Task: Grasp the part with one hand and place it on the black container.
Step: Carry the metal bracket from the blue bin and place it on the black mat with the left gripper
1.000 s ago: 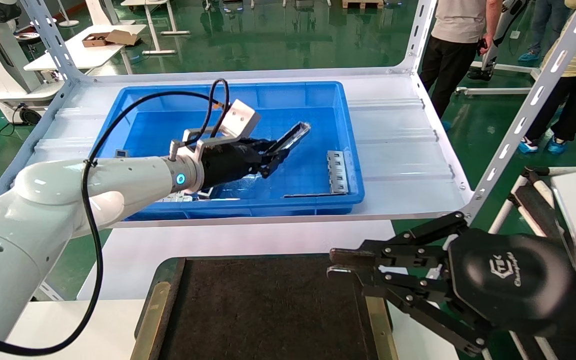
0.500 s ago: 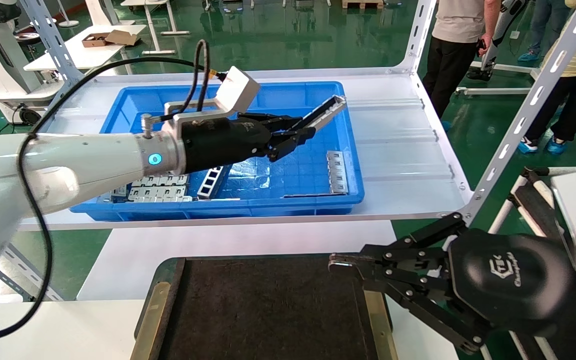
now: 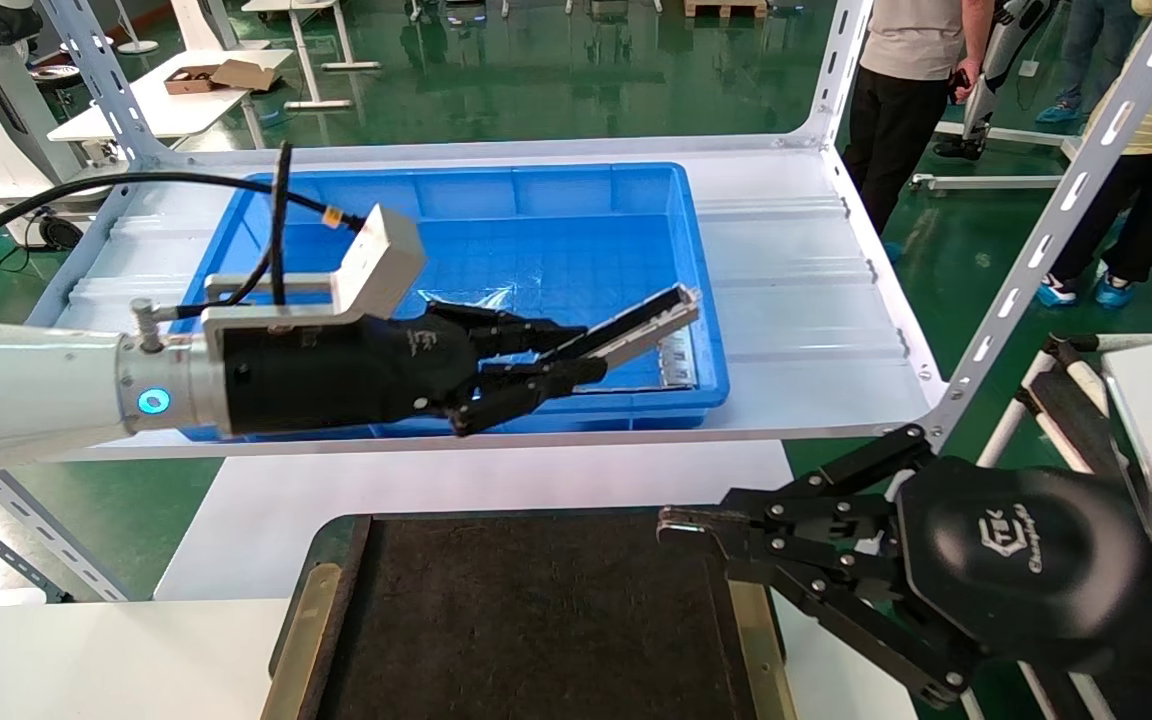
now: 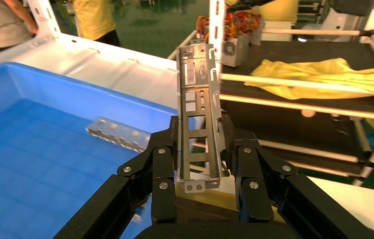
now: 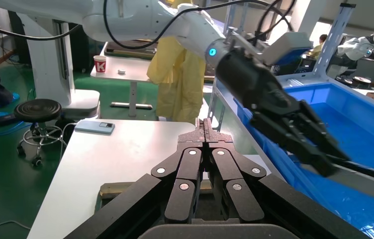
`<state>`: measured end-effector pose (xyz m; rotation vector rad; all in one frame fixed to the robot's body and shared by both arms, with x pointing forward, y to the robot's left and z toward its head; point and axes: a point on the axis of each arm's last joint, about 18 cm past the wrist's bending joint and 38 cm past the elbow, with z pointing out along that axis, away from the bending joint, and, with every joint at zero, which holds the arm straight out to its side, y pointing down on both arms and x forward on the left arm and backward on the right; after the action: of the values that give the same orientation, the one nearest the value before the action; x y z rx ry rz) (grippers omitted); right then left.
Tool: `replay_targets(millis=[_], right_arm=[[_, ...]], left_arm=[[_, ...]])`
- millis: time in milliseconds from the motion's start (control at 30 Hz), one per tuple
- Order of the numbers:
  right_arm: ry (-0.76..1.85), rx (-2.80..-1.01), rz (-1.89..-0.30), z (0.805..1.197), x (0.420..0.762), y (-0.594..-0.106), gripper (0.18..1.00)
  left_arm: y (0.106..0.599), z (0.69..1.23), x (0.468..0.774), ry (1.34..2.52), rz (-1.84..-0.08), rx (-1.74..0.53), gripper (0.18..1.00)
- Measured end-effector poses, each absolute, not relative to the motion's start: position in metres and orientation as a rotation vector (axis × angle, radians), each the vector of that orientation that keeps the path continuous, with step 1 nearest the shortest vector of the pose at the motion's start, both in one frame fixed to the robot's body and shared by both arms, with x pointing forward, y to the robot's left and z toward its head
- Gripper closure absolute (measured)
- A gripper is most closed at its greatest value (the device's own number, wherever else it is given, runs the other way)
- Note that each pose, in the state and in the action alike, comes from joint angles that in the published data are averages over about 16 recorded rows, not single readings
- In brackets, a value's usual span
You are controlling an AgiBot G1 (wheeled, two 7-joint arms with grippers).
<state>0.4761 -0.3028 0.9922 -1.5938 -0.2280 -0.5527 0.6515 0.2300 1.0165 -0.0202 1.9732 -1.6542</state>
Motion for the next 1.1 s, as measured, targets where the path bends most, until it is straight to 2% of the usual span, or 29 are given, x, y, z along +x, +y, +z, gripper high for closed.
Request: replay_targets(millis=[333,633,833,1100], right_arm=[[-0.228,-1.594,-0.553,0.992,0.476,-0.303,0.988],[-0.228,-1.594,-0.553,0.992,0.476,-0.303,0.988],[-0.228,-1.594,-0.553,0.992,0.476,-0.303,0.988],[-0.228,-1.594,-0.553,0.992,0.476,-0.303,0.988]], left_arm=[[0.239,0.959,0.609,2.120,-1.666,-0.018,0.826],[0.235,0.881,0.589,2.215,-1.679,-0.268,0.827],[0.230,0.833,0.589,2.201,-1.683,-0.539,0.827],[0.216,0.790,0.599,2.082,-1.715,-0.885,0.827]])
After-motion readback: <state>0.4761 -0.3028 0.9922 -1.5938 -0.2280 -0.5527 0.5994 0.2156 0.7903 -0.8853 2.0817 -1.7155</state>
